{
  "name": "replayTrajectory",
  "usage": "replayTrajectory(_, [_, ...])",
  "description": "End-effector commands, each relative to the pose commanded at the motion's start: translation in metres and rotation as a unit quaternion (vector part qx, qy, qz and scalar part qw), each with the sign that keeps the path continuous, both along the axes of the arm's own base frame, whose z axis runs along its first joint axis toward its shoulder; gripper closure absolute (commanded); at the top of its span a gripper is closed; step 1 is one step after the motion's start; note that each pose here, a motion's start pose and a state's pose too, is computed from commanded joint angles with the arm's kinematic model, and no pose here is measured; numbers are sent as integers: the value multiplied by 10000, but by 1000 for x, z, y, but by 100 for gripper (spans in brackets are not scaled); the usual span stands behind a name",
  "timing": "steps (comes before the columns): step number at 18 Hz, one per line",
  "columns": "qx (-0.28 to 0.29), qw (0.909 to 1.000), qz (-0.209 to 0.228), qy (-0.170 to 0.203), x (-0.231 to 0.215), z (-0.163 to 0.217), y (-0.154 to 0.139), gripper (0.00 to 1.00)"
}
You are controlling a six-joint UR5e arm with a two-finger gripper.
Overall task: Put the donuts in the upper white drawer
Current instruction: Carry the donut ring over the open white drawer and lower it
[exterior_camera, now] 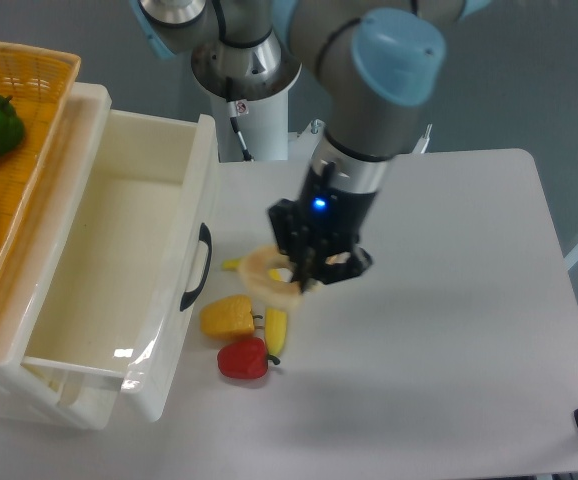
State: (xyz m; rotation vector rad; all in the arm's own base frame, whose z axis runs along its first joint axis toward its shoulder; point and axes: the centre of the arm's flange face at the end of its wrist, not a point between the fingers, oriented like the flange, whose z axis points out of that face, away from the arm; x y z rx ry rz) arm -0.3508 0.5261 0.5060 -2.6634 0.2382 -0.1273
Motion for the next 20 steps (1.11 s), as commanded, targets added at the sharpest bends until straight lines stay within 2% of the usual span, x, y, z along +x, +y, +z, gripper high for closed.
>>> replayTrajectory(5, [121,9998,-148,-114,50,16,17,100])
replayTrajectory(9, [51,9992,-346,-178,77,7,26,100])
replayTrajectory(13, [9,9980,-589,-213,104,1,37,81])
replayTrajectory(14, [1,9977,-647,-214,109,0,39,75])
replayTrajectory(15, [-12,9974,-691,-220,111,-4,41,64])
replayTrajectory(17, [20,9969,-768,-188,119,-7,45,40])
replayTrajectory(18, [26,9968,-776,-183,120,-9,45,25])
replayTrajectory(19, [25,9968,-784,-183,121,-9,46,6])
replayTrajectory(20, [14,9967,-783,-194,121,-11,46,0])
